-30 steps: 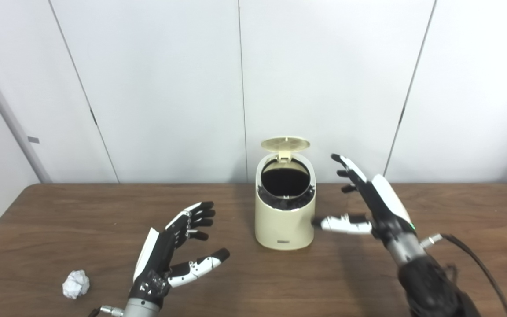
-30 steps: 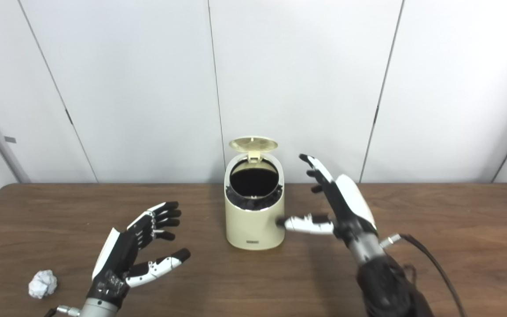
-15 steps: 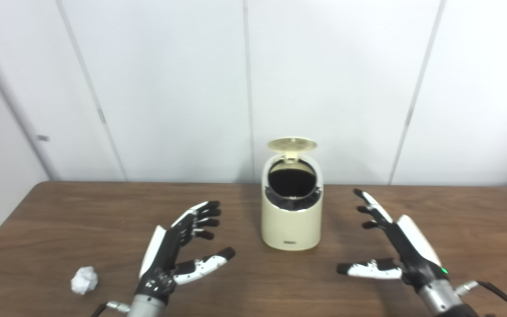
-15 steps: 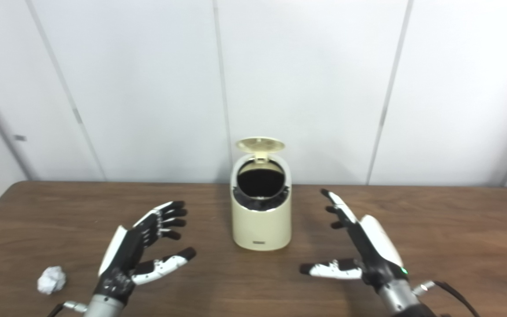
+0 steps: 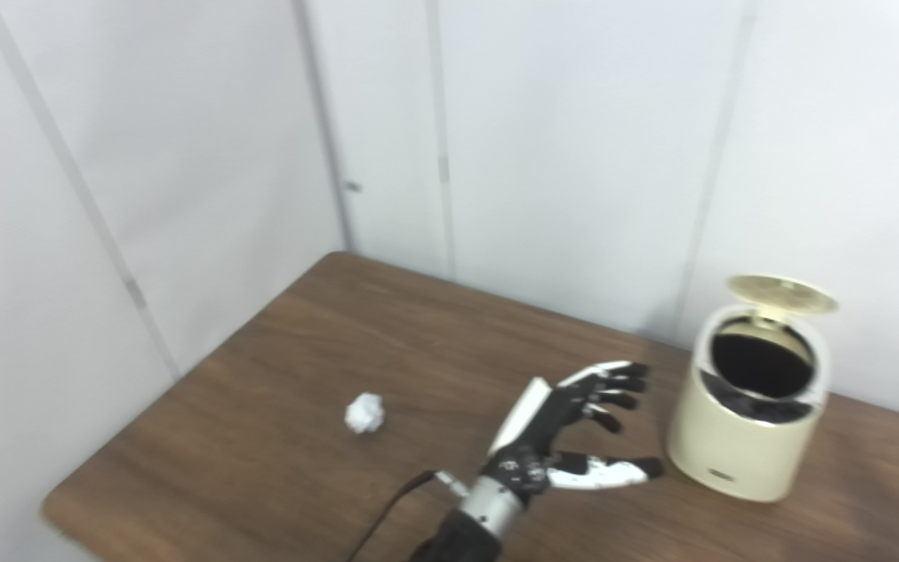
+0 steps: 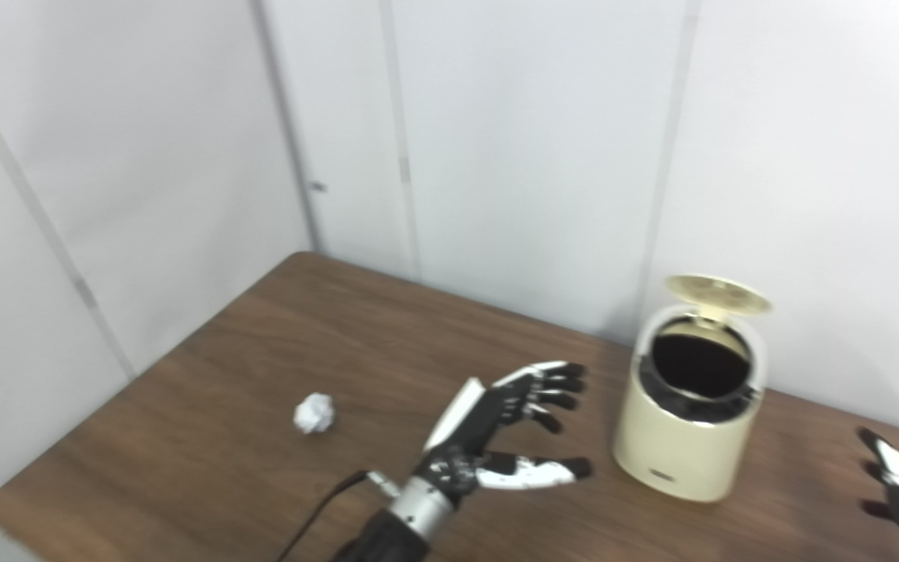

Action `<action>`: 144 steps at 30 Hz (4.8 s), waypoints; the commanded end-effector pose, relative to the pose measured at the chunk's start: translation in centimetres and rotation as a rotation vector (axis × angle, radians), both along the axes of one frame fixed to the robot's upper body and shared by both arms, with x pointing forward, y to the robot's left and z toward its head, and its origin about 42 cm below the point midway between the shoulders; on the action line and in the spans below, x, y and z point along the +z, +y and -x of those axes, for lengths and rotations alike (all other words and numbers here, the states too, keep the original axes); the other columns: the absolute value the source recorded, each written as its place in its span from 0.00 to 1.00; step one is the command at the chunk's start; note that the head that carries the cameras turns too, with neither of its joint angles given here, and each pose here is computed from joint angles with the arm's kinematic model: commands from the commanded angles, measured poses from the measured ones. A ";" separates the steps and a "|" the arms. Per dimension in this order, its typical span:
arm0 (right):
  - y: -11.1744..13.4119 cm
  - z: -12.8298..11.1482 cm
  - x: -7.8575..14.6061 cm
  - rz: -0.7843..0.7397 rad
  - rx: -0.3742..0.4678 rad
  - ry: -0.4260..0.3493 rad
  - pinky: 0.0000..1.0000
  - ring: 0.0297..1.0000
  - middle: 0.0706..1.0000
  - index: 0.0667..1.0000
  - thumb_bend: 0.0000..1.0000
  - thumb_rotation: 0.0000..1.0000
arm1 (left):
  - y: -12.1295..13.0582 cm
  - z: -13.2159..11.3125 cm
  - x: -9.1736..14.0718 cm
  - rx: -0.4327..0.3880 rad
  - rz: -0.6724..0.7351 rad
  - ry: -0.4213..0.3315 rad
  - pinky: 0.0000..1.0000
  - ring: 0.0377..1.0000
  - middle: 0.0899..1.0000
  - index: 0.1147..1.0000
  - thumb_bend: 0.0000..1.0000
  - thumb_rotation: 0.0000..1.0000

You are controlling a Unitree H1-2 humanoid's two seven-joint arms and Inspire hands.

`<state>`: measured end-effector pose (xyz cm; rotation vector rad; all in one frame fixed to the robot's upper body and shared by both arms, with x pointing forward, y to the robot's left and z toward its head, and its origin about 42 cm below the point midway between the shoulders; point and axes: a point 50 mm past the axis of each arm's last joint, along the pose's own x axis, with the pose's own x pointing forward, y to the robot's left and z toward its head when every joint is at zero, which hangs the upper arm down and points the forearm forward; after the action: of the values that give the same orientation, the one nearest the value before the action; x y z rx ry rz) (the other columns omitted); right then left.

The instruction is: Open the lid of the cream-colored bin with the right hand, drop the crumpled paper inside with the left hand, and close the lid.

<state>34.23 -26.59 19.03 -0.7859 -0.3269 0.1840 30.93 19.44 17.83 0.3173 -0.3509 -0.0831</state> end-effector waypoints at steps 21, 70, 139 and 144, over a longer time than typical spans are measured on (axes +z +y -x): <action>0.1 -1.1 2.9 0.026 0.034 -0.113 0.86 0.98 1.00 1.00 0.81 0.60 | 12.6 4.5 8.4 0.396 -0.649 0.068 0.53 0.65 0.71 0.75 0.74 0.09; 0.8 -1.3 3.8 0.041 0.068 -0.128 0.89 1.00 1.00 1.00 0.73 0.55 | 20.1 2.7 5.8 0.648 -1.292 0.421 0.52 0.67 0.66 0.68 0.84 0.16; -0.2 -0.7 4.9 0.053 0.058 -0.142 0.79 1.00 1.00 1.00 0.69 0.56 | 19.9 1.2 -3.4 0.476 -1.271 0.557 0.40 0.32 0.42 0.42 0.53 0.00; 0.0 -0.7 4.7 0.048 0.056 -0.141 0.82 1.00 1.00 1.00 0.68 0.54 | 19.9 1.1 -2.5 0.497 -1.309 0.529 0.45 0.39 0.42 0.42 0.53 0.00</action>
<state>34.66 -26.62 21.60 -0.8407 -0.3872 0.2122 30.55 38.93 16.80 1.6170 0.3001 0.1774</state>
